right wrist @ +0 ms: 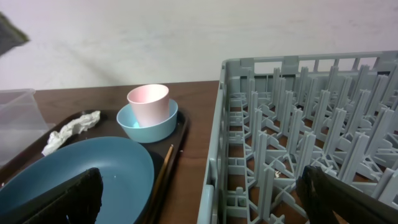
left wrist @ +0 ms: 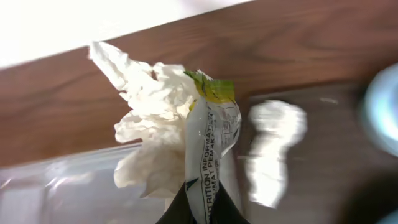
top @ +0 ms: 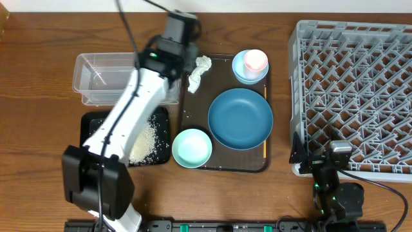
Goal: Sort waste into correct bins and load items into the dishwasher rack
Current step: 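Carry the tissue and wrapper left and drop them into the clear bin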
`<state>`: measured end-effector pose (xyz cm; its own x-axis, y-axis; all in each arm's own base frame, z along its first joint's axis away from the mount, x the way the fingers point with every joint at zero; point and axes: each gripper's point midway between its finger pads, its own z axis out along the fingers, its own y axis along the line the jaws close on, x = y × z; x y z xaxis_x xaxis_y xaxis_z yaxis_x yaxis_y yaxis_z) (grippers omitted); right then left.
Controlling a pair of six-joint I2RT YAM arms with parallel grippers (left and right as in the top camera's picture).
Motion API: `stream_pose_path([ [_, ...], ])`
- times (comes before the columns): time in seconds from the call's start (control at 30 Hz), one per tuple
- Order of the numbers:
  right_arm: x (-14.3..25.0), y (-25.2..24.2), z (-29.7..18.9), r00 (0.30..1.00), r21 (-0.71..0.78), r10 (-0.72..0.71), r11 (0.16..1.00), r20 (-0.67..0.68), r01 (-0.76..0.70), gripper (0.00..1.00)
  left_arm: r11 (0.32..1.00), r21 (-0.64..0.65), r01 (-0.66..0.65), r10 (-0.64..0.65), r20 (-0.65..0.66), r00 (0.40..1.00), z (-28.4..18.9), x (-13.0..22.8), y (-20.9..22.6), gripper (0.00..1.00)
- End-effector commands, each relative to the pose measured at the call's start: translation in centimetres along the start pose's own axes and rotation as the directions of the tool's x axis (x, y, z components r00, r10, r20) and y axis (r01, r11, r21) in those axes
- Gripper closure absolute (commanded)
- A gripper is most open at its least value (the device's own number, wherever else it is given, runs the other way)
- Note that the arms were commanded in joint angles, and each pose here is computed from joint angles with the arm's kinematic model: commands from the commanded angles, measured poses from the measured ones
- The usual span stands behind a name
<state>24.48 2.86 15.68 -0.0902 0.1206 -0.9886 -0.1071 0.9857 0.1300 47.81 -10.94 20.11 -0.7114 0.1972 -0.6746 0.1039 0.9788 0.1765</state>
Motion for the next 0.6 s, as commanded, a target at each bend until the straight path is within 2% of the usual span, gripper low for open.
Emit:
stream_pose_path([
  [0.0,0.1,0.1,0.0,1.000,-0.005,0.011,1.000,-0.003,-0.011,0.01,0.966,-0.143,0.216,-0.219,-0.003,0.976,0.9,0.5,6.2,0.94],
  [0.13,0.1,0.1,0.0,1.000,-0.005,0.011,1.000,-0.003,-0.011,0.01,0.879,-0.223,0.423,-0.431,0.011,0.902,1.6,2.1,11.4,0.94],
  [0.23,0.1,0.1,0.0,1.000,-0.005,0.011,1.000,-0.003,-0.011,0.01,0.800,-0.265,0.538,-0.550,0.033,0.834,1.8,3.2,14.2,0.89],
  [0.43,0.1,0.1,0.0,1.000,-0.005,0.011,1.000,-0.003,-0.011,0.01,0.668,-0.301,0.681,-0.696,0.073,0.714,1.7,4.5,16.7,0.89],
  [0.57,0.1,0.1,0.0,1.000,-0.005,0.011,1.000,-0.003,-0.011,0.01,0.631,-0.313,0.710,-0.730,0.069,0.680,1.6,5.1,16.7,0.88],
])
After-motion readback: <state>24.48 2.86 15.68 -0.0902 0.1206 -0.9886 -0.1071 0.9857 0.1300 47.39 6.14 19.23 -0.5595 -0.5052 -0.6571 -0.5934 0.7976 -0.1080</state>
